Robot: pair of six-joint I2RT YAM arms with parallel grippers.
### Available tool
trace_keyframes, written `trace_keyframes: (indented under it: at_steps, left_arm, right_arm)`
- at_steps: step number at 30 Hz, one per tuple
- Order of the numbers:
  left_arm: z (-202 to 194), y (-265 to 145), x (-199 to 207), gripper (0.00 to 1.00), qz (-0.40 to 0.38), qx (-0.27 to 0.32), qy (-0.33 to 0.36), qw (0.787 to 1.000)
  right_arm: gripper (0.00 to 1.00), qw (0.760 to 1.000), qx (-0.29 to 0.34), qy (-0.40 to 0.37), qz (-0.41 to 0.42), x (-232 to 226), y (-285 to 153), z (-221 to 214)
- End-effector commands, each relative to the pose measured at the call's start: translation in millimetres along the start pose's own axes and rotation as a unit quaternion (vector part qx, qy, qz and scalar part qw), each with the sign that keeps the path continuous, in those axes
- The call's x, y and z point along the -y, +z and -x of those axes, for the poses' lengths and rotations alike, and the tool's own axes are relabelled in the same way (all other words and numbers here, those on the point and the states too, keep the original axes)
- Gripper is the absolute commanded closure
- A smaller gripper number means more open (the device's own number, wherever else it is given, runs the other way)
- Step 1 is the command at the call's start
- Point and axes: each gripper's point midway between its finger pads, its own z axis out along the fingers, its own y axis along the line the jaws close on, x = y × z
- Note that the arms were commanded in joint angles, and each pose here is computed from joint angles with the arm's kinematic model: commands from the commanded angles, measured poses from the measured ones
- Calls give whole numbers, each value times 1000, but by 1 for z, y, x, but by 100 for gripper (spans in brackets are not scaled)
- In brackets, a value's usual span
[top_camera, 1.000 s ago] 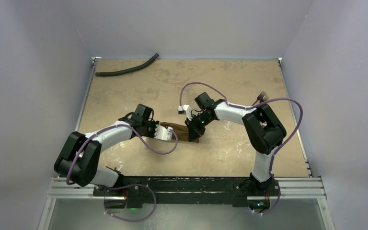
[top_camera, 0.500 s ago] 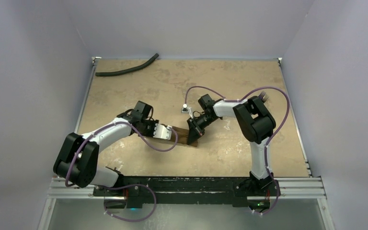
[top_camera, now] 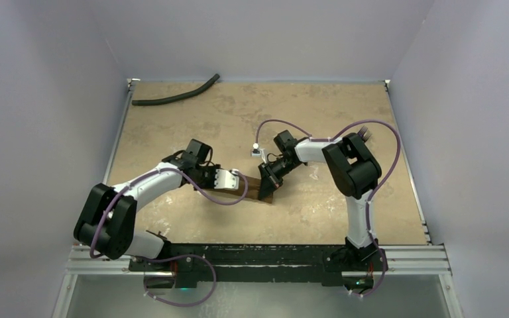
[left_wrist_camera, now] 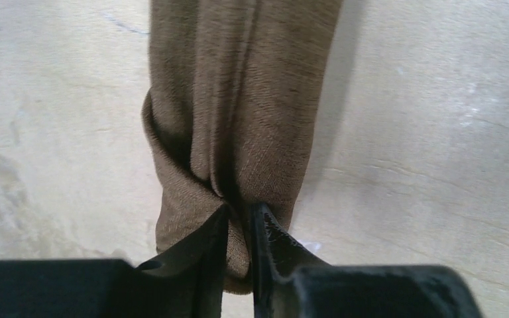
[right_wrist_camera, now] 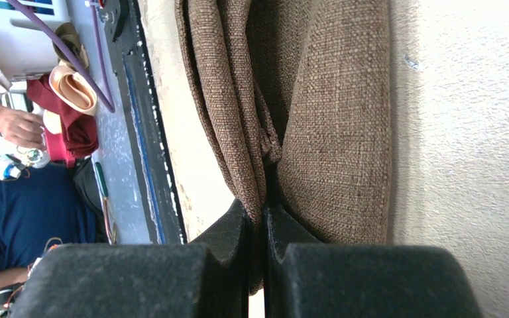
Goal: Fold the napkin into a case and place the utensils inside
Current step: Pick up the fork from the corner of the board.
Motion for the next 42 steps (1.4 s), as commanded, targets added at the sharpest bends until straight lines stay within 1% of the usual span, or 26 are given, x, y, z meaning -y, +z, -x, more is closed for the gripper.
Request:
trace_keyframes:
  at_steps: [1,4,7,11,15,18,20,23,26,29,30,31,34,38,42]
  left_arm:
    - [7,-1,12,81,-16,15,7,1000]
    - [22,-13,-7,81,5,32,-7,999]
    - [43,-24,-11,80,-10,62,-26,998]
    - [57,-28,1,80,-37,76,-26,996]
    - [64,-27,24,80,-80,98,-22,992]
    - [85,-21,43,82,-111,124,-11,986]
    - [101,-13,51,83,-113,136,-4,984]
    - [118,1,37,85,-75,152,-14,985]
    - [114,11,21,87,-36,141,-18,989]
    - [104,21,17,88,-24,120,-21,992]
    - [99,25,11,90,-8,108,-22,994]
    - [98,27,8,91,2,107,-24,994]
    - [93,30,9,92,2,98,-18,995]
    - [82,36,2,94,27,76,-19,997]
    - [73,43,1,95,33,57,-19,998]
  right_arm:
    - [100,1000,7,-3,-16,0,-2,4]
    - [100,1000,7,0,-17,1,-2,3]
    - [100,1000,7,4,-18,3,-1,2]
    - [100,1000,5,8,-20,5,0,1]
    - [100,1000,4,10,-21,6,1,-1]
    - [100,1000,5,12,-21,7,2,-1]
    - [100,1000,5,12,-21,7,2,-1]
    - [100,1000,4,12,-22,6,2,-2]
    - [100,1000,4,11,-23,5,1,-2]
    - [100,1000,6,10,-21,4,1,-1]
    - [100,1000,6,9,-20,4,1,-1]
    - [100,1000,6,8,-20,3,1,-1]
    - [100,1000,5,7,-19,2,0,-2]
    - [100,1000,6,3,-15,-1,-1,-2]
    - [100,1000,6,0,-13,-4,-2,-3]
